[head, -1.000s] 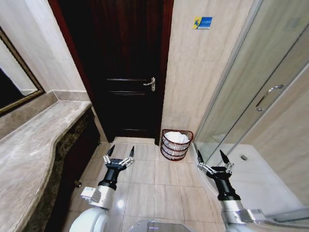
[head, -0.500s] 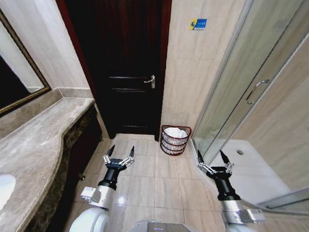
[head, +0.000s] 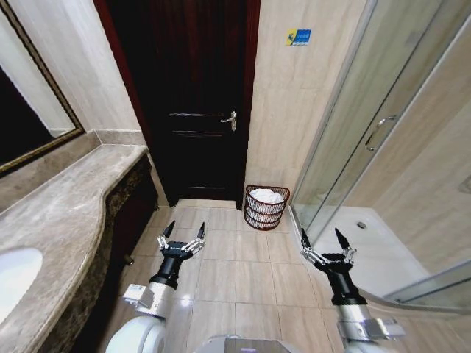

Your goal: Discard the used towel into the hamper.

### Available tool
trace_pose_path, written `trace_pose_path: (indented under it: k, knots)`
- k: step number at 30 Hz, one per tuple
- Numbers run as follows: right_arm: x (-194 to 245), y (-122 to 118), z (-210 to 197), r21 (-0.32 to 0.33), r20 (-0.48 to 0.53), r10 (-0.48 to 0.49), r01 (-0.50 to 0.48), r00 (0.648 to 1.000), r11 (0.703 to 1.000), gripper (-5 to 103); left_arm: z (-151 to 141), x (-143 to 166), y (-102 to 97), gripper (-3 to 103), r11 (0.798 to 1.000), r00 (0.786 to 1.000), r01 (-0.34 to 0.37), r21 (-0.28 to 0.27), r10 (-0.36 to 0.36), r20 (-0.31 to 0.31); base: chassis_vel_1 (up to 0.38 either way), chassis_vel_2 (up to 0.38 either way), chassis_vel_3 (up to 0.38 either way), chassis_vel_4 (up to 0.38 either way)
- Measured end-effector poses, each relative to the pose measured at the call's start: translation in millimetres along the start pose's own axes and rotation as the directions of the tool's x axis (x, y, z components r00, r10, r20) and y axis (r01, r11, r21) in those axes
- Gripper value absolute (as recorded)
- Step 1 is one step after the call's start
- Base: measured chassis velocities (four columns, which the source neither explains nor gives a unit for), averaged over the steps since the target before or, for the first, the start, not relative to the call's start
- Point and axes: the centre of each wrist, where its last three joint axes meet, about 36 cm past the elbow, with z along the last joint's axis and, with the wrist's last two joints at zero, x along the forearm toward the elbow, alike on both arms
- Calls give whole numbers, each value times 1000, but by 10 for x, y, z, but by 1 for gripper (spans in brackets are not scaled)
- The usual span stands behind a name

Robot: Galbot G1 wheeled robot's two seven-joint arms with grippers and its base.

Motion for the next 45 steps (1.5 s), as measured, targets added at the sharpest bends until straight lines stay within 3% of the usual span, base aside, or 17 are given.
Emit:
trace_pose_path:
  k: [45]
  knots:
    - [0,0,0,0,0,0,0,1000,1000,100,0,0,0,100,1000,1000,0,0,0,0,33,-35,-31,32]
